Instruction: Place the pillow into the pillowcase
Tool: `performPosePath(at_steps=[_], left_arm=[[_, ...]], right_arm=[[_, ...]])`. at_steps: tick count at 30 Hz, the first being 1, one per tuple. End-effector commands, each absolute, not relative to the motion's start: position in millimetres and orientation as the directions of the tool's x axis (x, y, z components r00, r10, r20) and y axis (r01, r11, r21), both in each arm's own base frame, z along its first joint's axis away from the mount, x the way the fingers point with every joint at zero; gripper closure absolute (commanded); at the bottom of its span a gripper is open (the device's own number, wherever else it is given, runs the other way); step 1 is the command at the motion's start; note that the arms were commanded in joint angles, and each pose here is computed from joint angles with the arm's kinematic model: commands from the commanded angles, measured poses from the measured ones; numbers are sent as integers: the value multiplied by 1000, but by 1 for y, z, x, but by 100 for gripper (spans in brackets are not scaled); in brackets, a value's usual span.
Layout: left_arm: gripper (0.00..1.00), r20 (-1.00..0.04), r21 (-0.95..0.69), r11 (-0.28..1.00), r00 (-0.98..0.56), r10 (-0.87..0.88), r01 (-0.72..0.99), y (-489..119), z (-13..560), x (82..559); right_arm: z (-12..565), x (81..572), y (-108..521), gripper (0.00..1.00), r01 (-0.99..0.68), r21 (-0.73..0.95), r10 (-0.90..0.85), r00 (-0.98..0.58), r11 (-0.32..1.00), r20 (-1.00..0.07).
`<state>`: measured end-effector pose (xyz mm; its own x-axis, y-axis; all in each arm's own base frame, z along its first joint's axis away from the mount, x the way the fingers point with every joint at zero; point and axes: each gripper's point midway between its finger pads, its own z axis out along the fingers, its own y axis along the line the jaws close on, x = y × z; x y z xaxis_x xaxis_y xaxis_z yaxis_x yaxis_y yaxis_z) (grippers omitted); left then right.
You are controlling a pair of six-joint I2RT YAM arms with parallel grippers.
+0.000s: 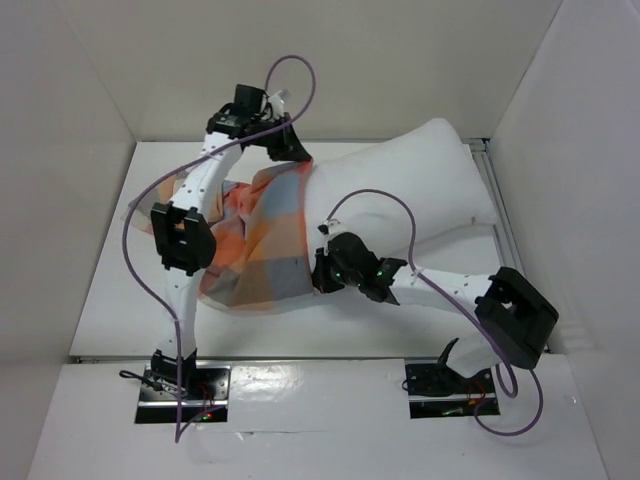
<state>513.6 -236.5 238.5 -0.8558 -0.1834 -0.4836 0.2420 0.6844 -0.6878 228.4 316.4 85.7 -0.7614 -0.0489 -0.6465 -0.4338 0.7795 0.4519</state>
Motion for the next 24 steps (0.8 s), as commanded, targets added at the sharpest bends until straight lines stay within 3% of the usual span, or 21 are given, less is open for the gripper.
performPosePath(at_steps=[1,6,7,9,12,13,14,18,24], left_arm=[[100,-600,-732,468,-793,-100,495,-317,301,493],[100,-684,-690,429,-719,-124,583,-313,351,478],[100,-678,-701,427,-720,-147,572,-308,355,480],[100,-665,-706,454,-729,-161,544,-301,348,489],[75,-655,-700,495,-739,-157,515,-298,335,493],[65,-648,-704,497,-746,-155,507,-298,329,495],[37,-642,-704,497,-753,-140,508,-298,324,493],[2,-650,-682,537,-748,-134,496,-289,314,498],[0,-660,-599,694,-737,-145,400,-247,297,508]], right_arm=[[107,200,348,100,-609,439,-171,-691,661,-703],[89,185,335,100,-605,400,-233,-707,688,-668],[83,191,326,89,-580,360,-232,-708,731,-667],[90,199,316,46,-547,307,-238,-711,779,-662],[127,213,297,15,-505,248,-179,-654,827,-735],[136,214,291,12,-494,240,-163,-641,836,-750],[147,218,285,12,-478,230,-143,-623,848,-769],[193,211,262,13,-446,249,-75,-594,860,-801],[243,220,250,29,-391,300,62,-518,870,-853]])
